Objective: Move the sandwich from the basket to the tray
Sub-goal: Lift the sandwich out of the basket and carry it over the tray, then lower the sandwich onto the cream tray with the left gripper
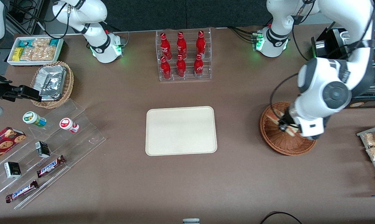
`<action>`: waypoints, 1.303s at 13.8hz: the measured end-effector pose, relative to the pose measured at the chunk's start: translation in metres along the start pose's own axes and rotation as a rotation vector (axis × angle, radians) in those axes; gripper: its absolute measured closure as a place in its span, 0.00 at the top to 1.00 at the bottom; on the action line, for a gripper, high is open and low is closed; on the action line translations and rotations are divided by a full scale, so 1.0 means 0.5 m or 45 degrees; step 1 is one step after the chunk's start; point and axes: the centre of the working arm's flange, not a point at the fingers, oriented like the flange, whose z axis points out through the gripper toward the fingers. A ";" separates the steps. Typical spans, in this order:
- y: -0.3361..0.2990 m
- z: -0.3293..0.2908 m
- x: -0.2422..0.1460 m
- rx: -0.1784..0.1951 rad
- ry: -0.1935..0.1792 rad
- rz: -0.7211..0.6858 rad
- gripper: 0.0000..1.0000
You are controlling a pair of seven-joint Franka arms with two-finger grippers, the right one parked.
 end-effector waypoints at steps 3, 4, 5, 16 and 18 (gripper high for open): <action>0.083 -0.034 -0.182 -0.042 0.035 0.191 0.10; 0.109 -0.037 -0.242 -0.051 0.042 0.252 0.10; 0.136 -0.028 -0.299 -0.051 0.045 0.308 0.10; 0.351 0.265 -0.541 -0.212 0.076 0.512 0.10; 0.358 0.269 -0.545 -0.242 0.081 0.518 0.10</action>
